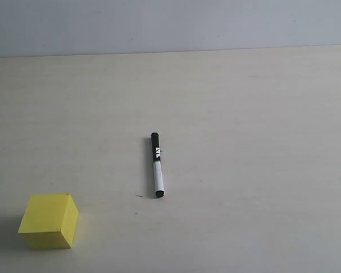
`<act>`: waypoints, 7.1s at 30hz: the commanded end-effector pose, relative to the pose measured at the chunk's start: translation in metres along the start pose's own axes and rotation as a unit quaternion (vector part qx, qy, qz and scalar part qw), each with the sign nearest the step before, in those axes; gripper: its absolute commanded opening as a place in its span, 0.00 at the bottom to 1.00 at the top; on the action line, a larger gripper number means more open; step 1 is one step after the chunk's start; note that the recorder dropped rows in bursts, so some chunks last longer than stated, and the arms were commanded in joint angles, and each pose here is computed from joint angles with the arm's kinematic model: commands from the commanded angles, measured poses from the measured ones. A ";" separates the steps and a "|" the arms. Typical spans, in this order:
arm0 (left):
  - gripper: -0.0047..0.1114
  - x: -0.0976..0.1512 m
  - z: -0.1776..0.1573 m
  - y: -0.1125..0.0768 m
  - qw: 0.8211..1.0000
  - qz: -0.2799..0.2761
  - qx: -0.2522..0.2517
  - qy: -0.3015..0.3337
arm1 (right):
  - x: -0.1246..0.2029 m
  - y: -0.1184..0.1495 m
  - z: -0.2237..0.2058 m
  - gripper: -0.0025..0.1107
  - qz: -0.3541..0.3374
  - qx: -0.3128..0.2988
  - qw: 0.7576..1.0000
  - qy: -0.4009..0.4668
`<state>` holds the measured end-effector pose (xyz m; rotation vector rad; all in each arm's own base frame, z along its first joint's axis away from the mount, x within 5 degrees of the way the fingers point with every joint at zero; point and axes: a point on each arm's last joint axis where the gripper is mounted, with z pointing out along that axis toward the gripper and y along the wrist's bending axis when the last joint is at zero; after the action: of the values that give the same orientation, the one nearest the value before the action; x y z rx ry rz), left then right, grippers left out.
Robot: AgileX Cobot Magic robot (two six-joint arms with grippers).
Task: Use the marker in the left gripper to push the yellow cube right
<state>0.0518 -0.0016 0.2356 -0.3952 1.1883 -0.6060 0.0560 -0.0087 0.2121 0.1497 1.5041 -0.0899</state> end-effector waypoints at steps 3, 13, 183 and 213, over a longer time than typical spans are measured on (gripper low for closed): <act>0.04 -0.020 0.011 -0.016 0.999 0.023 -0.028 0.037 | 0.001 0.000 0.000 0.02 0.002 0.003 1.000 0.000; 0.04 -0.069 0.057 -0.048 0.939 0.214 -0.143 0.227 | 0.001 0.000 0.000 0.02 0.002 0.003 1.000 0.000; 0.56 0.284 0.182 -0.142 0.599 0.161 -0.180 0.763 | 0.004 0.000 -0.001 0.02 0.003 0.003 1.000 0.017; 0.56 0.280 0.198 -0.146 0.591 0.180 -0.257 0.743 | 0.004 0.000 -0.001 0.02 0.003 0.003 1.000 0.017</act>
<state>0.2750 -0.2938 0.1900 0.0487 3.0007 -0.0892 0.0562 -0.0087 0.2086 0.1564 1.5423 -0.0852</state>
